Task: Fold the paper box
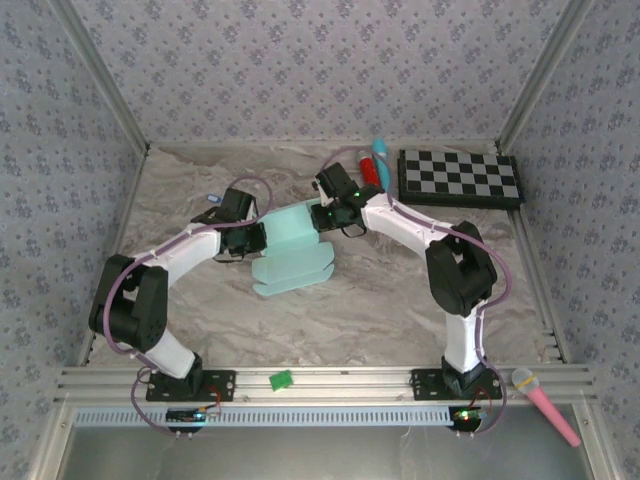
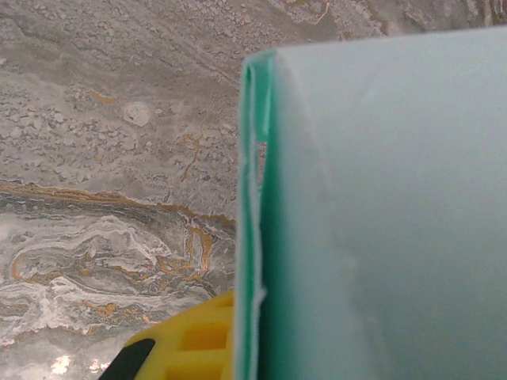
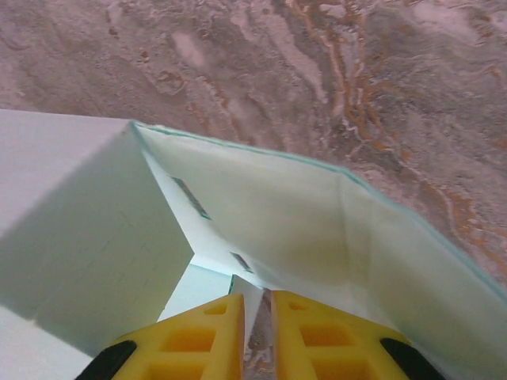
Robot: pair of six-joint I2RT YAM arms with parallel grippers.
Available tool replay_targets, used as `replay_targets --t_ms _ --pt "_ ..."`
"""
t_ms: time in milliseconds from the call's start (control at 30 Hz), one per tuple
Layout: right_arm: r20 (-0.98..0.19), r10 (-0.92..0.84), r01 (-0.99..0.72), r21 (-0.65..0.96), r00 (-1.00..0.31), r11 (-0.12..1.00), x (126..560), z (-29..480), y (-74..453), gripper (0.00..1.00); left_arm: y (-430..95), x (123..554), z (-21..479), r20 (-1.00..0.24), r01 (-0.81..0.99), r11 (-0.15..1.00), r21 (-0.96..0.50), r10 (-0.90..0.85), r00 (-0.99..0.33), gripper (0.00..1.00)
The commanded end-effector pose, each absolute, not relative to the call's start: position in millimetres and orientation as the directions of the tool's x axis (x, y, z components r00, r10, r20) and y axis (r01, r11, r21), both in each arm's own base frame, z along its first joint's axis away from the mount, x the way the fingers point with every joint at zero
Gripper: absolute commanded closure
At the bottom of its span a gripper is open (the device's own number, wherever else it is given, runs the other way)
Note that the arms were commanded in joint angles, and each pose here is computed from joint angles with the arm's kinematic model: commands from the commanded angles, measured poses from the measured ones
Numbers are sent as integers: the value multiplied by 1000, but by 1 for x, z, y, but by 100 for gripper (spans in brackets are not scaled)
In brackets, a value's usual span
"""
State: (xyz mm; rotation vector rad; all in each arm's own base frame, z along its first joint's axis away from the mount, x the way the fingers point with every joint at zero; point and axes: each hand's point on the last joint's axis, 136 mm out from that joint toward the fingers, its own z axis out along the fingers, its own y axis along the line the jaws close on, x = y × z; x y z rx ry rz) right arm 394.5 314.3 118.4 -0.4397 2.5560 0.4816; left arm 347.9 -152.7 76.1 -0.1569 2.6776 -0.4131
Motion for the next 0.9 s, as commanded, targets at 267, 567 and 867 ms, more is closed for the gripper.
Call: replay_targets --t_ms 267,567,867 --pt "-512 -179 -404 370 -840 837 386 122 327 82 -164 361 91 -426 -14 935 -353 -174 -888 100" --pt "-507 -167 -410 417 -846 812 385 127 333 81 -164 361 91 -427 -14 935 -353 -175 -887 100" --pt "-548 -186 -415 330 -816 848 388 143 314 80 -163 360 89 -424 -15 939 -345 -170 -890 100"
